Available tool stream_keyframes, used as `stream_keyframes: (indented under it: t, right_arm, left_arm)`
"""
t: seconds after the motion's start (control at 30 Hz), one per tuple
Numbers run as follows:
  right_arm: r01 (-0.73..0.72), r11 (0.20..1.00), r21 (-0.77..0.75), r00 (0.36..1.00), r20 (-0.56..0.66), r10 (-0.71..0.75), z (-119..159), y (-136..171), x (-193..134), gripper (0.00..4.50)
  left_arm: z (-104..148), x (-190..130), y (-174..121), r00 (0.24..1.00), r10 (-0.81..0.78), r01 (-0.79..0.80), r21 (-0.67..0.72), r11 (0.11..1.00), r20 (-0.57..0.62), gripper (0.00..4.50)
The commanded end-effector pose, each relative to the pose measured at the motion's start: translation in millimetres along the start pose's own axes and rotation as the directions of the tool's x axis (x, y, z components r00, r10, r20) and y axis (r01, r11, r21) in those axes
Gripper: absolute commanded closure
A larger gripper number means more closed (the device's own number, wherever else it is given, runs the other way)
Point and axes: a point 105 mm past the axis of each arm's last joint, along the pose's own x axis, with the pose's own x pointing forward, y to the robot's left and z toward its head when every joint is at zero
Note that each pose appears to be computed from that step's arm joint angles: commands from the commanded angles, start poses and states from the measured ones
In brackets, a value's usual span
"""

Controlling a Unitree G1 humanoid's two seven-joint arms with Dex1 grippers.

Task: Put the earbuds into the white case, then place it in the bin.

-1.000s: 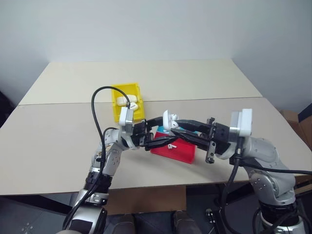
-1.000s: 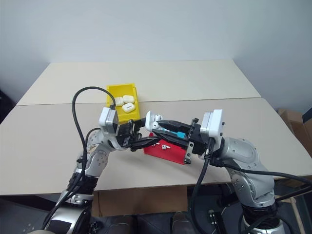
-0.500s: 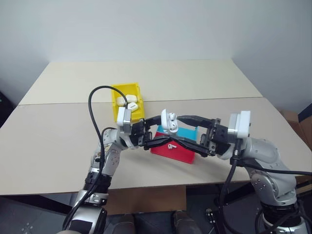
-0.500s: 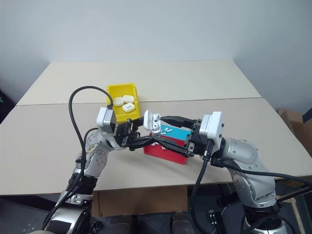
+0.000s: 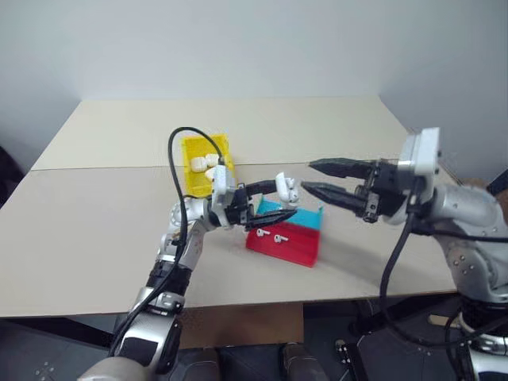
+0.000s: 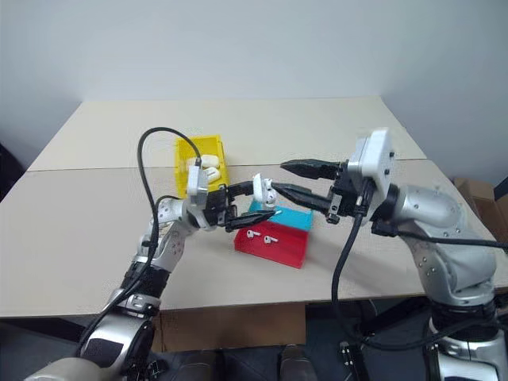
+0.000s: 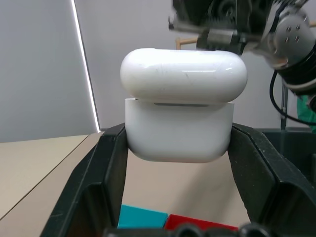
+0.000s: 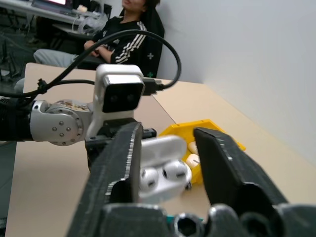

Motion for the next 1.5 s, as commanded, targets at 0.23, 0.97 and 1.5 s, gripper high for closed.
stream_keyframes:
  t: [0.23,0.97,1.5]
  right_arm:
    - [-0.089,0.989,-0.12,0.991,-0.108,0.076,0,4,22,4.45]
    - [-0.047,0.979,-0.197,0.987,-0.163,0.015,-4,-5,12,4.45]
    - [0.409,0.91,0.067,0.908,-0.127,-0.399,-23,-24,-44,4.45]
  left_arm:
    - [4,24,12,1.0,-0.004,0.007,0.113,0.994,-0.03,1.74]
    - [21,3,10,0.997,0.012,-0.022,0.121,0.992,0.079,1.74]
    - [66,-48,105,0.529,0.836,-0.746,0.389,0.54,-0.145,1.74]
